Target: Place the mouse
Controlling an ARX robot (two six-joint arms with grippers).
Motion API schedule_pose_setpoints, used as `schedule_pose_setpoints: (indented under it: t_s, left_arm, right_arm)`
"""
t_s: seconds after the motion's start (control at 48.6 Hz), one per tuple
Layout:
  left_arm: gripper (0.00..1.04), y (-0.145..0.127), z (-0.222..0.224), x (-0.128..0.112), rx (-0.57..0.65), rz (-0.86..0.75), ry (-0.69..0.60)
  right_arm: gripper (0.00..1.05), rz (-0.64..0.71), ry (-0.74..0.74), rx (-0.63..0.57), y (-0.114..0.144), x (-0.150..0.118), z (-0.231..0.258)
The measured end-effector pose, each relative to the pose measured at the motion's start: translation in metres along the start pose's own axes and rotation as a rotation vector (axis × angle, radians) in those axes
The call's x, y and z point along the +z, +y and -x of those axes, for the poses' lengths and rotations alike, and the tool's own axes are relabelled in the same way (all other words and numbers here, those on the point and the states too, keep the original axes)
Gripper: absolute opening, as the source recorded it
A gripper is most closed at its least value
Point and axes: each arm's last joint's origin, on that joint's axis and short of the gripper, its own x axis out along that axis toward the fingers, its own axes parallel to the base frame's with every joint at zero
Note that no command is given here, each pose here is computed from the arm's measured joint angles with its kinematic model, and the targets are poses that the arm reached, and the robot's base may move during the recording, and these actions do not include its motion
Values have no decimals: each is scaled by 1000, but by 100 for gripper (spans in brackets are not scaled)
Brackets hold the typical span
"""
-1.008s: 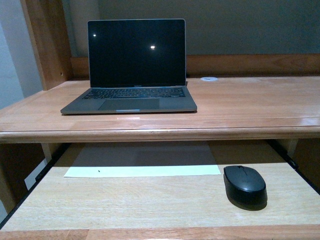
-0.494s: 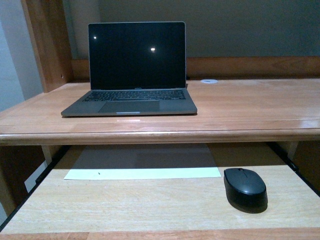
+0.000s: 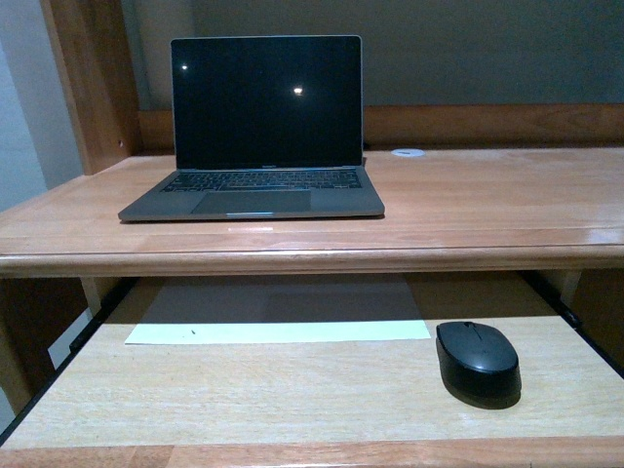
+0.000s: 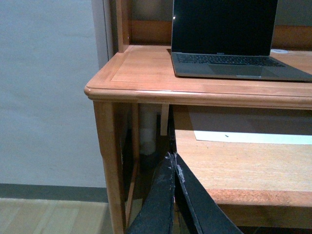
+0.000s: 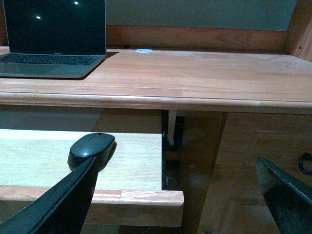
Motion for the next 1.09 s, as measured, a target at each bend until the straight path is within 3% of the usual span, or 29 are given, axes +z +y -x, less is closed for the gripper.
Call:
schedule_pose_setpoints:
  t_s: [0.041,0.165,0.247,0.329,0.453,0.556,0.617,0.782,1.091]
  left_arm:
    - [2,0,0,0,0,1,-5]
    - [18,0,0,0,0,1,-3]
    - [37,0,0,0,0,1,-4]
    - [48,0,0,0,0,1,-3]
    - [68,0,0,0,0,0,-3]
    - [92,0,0,0,0,1,-3]
    - [99,0,0,0,1,0,-3]
    - [98,0,0,0,0,0,-3]
    - [98,0,0,0,1,0,-3]
  right_arm:
    - [98,0,0,0,0,0,0]
    - [98,-2,-4,-6,0,1,0]
    - [98,-49,5,19,8,13,-11]
    - [98,-84,39,45,15,24,-22]
    - [98,-153,153,80,27,35,-47]
    - [98,-175,318,86,44,28,-79]
    - [98,-171,359,77,49,23,-88]
    - [98,-160,416,51,67,11,-118]
    - [98,-157,407,54,74,11,-122]
